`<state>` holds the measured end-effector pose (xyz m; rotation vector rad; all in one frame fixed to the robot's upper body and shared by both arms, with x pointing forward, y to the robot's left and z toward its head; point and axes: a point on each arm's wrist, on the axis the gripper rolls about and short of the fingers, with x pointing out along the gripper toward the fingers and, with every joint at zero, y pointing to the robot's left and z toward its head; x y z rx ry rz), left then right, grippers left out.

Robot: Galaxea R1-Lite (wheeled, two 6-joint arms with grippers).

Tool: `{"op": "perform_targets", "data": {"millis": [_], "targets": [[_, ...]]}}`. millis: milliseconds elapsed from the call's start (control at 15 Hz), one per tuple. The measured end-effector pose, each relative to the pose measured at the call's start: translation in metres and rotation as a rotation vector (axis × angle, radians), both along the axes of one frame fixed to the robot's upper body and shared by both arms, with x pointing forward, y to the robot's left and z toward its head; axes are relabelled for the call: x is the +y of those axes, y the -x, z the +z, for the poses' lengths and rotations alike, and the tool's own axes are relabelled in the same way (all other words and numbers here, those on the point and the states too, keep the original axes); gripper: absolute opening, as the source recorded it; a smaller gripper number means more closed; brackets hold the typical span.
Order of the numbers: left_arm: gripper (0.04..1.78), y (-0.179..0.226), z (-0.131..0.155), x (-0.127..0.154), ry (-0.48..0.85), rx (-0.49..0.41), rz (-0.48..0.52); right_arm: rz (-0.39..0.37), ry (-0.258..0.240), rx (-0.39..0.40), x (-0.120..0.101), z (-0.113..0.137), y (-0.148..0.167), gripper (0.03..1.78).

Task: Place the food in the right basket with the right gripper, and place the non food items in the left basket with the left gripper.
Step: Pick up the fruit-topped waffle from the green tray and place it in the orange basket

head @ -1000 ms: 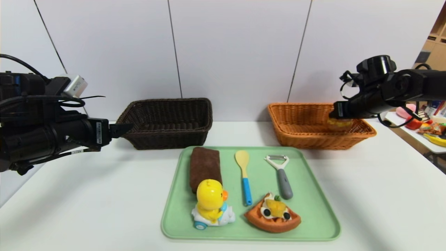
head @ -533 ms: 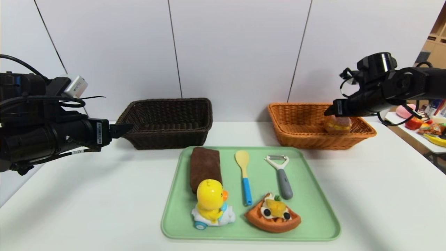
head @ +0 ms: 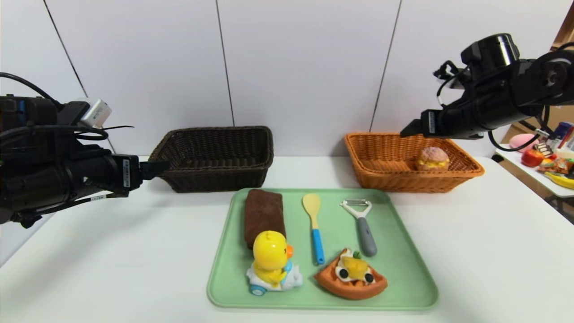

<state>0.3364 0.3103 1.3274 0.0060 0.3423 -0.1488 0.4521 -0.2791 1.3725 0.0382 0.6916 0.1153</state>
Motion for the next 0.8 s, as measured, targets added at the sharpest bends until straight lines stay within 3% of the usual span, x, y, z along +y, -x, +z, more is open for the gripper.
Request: {"op": "perform_targets", "data": {"millis": [200,400,600,800], "targets": [[1.69,0.007,-0.004,0.001,0.0,0.012,0.001,0.172,-0.044,0.031,0.061,0.015,0.053,1.64],[1.69,0.017,-0.006,0.002,-0.001,0.015,0.001,0.294,-0.073,0.093,0.106,0.01,0.104,1.66],[1.69,0.025,-0.009,0.002,-0.002,0.019,0.003,0.294,-0.118,0.202,0.122,-0.008,0.139,1.68],[1.69,0.03,-0.008,0.003,-0.005,0.012,0.003,0.311,-0.072,0.295,0.118,-0.034,0.164,1.69]]}}
